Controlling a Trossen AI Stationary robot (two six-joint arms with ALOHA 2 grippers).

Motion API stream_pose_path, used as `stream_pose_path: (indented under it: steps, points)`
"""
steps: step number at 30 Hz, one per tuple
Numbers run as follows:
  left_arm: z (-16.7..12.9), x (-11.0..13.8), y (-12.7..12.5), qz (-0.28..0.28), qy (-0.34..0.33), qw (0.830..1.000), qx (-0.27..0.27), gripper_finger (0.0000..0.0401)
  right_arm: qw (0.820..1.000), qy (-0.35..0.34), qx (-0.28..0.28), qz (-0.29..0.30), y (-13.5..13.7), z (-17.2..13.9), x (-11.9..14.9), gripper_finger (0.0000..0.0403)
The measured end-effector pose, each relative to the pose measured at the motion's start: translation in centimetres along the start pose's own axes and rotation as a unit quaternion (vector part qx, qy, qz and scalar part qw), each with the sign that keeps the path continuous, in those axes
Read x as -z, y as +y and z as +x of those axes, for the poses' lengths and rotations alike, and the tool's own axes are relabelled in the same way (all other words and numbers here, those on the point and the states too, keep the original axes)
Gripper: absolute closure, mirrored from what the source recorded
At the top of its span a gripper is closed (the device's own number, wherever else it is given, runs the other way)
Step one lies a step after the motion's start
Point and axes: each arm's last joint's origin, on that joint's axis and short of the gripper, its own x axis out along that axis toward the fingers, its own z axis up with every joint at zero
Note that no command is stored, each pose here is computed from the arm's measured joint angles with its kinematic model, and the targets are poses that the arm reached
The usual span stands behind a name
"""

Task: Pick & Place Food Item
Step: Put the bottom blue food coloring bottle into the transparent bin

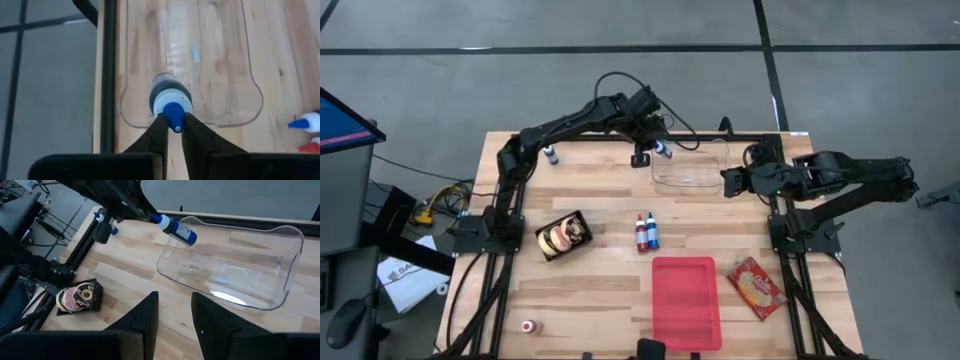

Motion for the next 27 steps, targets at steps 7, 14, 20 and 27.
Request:
stream_pose_path:
  steps: [7,14,20,27]
  points:
    - [1.4,-0.1,-0.6,0.002,0.004,1.0,0.008,0.0375,1.0,0.0,0.001,-0.001,0.0,0.0,0.0,0.0293]
    - [3.4,0.7,0.1,-0.017,0.024,1.0,0.0,0.0375,1.0,0.004,-0.003,-0.001,0.2,0.0,0.3,0.0293]
    - [5.0,1.0,0.4,-0.021,0.029,0.999,0.002,0.0375,1.0,0.008,-0.01,0.001,0.6,0.0,0.6,0.0293]
    - [5.4,1.2,0.7,-0.023,0.027,0.999,-0.002,0.0376,1.0,0.013,-0.007,0.0,1.0,0.3,1.1,0.0293]
